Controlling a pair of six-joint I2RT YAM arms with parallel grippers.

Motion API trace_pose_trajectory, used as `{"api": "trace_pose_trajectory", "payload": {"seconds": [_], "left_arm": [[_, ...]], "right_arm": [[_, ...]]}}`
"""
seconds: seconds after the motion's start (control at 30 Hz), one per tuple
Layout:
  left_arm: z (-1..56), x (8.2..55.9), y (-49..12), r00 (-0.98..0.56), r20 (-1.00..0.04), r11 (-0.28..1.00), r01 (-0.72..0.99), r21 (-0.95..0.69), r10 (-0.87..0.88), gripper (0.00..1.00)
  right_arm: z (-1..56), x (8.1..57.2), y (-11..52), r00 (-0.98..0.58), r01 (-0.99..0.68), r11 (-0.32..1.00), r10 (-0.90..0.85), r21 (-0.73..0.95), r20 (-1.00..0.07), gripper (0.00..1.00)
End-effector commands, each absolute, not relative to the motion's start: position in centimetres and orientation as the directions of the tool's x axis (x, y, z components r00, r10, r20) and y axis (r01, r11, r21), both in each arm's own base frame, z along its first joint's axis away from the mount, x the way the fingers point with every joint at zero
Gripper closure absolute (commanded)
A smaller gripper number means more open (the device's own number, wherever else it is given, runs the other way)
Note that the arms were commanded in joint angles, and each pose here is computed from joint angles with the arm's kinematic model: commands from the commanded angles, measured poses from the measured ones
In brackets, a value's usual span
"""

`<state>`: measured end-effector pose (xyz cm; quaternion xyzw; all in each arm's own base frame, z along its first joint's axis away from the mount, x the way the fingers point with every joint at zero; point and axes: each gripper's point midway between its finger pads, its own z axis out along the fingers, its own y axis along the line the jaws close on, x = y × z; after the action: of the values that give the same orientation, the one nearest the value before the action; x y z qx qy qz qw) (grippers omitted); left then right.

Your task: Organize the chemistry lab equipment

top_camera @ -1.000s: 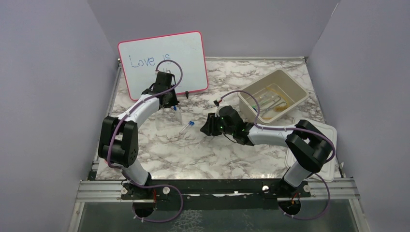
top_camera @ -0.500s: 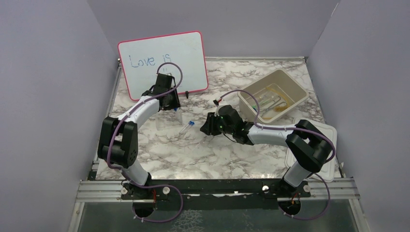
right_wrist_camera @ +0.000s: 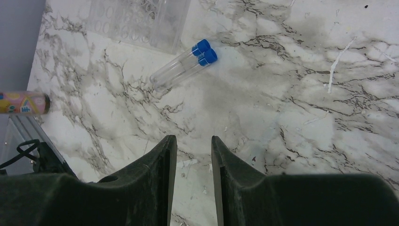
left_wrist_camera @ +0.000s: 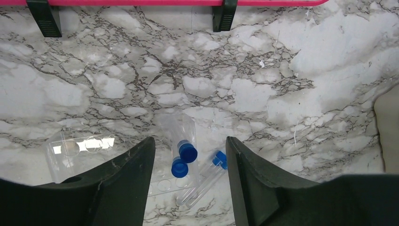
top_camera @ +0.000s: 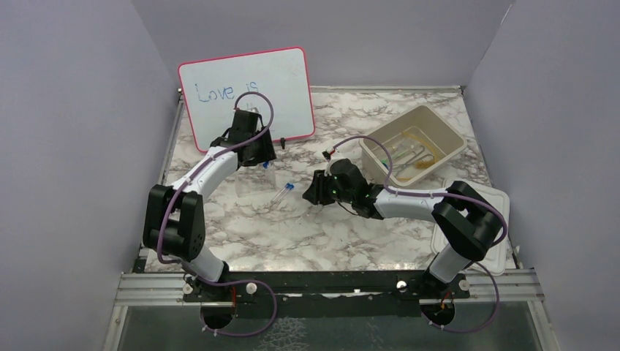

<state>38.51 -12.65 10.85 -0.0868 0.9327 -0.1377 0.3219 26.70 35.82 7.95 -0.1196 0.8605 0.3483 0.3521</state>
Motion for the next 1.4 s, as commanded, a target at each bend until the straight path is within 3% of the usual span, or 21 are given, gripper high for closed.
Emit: {"api": "trace_pose_trajectory", "payload": {"seconds": [0.0,0.07,0.37,0.73,1.03,1.27,1.37], "left_arm": [[12.3,37.7,-12.7,-0.764,-0.593,0.941,-0.056,-0.333,-0.255,0.40],[12.3,37.2,-12.7,-0.768,-0.589,0.940,-0.049,-0.337,-0.252,0.40],[12.1,36.4,-13.1,-0.784,-0.576,0.939,-0.023,-0.344,-0.231,0.62],[11.9,35.6,-14.2,-0.810,-0.541,0.920,0.005,-0.391,-0.225,0.64],[11.8,35.0,-13.6,-0.808,-0.542,0.929,-0.015,-0.370,-0.229,0.65],[14.4,35.9,-13.1,-0.768,-0.597,0.935,-0.009,-0.354,-0.234,0.55],[14.9,36.0,-12.6,-0.753,-0.616,0.942,-0.017,-0.336,-0.233,0.46]], "right_arm": [[8.3,27.2,36.3,-0.713,-0.455,0.732,0.042,0.507,-0.700,0.63],[8.3,27.2,36.2,-0.713,-0.453,0.734,0.042,0.506,-0.700,0.63],[8.1,27.2,36.3,-0.714,-0.452,0.734,0.043,0.507,-0.699,0.63],[8.0,27.2,36.1,-0.714,-0.448,0.739,0.043,0.503,-0.699,0.63],[8.1,27.3,36.1,-0.711,-0.448,0.742,0.043,0.499,-0.702,0.63],[7.6,27.9,36.2,-0.723,-0.425,0.769,0.029,0.477,-0.690,0.63],[7.3,28.7,36.3,-0.728,-0.404,0.794,0.022,0.455,-0.685,0.63]]}}
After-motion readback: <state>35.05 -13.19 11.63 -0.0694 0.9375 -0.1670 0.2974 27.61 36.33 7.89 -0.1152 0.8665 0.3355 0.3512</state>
